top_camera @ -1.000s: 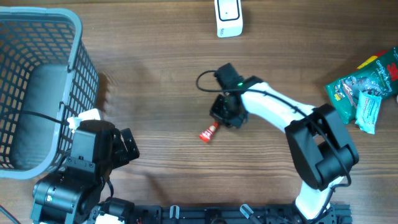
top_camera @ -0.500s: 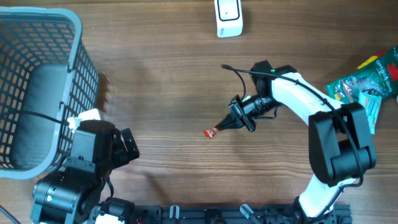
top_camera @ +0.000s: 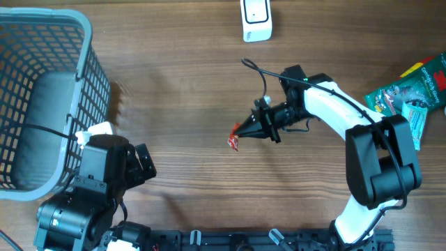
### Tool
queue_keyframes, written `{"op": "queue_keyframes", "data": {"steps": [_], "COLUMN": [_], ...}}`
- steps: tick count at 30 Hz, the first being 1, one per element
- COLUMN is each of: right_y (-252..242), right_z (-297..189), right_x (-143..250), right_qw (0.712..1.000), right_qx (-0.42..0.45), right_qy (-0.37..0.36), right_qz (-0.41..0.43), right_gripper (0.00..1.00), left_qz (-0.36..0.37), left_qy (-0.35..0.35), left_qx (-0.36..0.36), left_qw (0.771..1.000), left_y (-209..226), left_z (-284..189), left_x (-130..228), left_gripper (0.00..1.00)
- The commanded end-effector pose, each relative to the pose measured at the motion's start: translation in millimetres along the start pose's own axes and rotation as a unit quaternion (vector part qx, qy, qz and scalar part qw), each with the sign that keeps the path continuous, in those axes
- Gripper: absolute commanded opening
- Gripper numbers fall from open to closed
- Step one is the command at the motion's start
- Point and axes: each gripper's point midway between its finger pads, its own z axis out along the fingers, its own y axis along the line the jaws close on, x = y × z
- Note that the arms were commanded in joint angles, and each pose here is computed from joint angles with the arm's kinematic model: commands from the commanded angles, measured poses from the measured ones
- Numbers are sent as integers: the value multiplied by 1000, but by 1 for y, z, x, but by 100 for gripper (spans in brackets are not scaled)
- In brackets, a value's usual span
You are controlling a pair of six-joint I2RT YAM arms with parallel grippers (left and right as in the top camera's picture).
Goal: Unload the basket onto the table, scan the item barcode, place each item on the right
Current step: 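Lift the Nescafé stick and raise it toward the scanner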
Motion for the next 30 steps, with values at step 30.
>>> {"op": "queue_keyframes", "data": {"steps": [30], "right_y": [41], "right_z": [-7], "right_x": [26], "right_qw": [931], "right_qx": [-116], "right_qy": [30], "right_qz": [-346], "right_gripper": [4], "left_qz": [5], "left_qy": [0], "left_qx": [1], "left_qw": [1000], "left_y": [0], "left_z": [0], "left_x": [0], "left_gripper": [100]}}
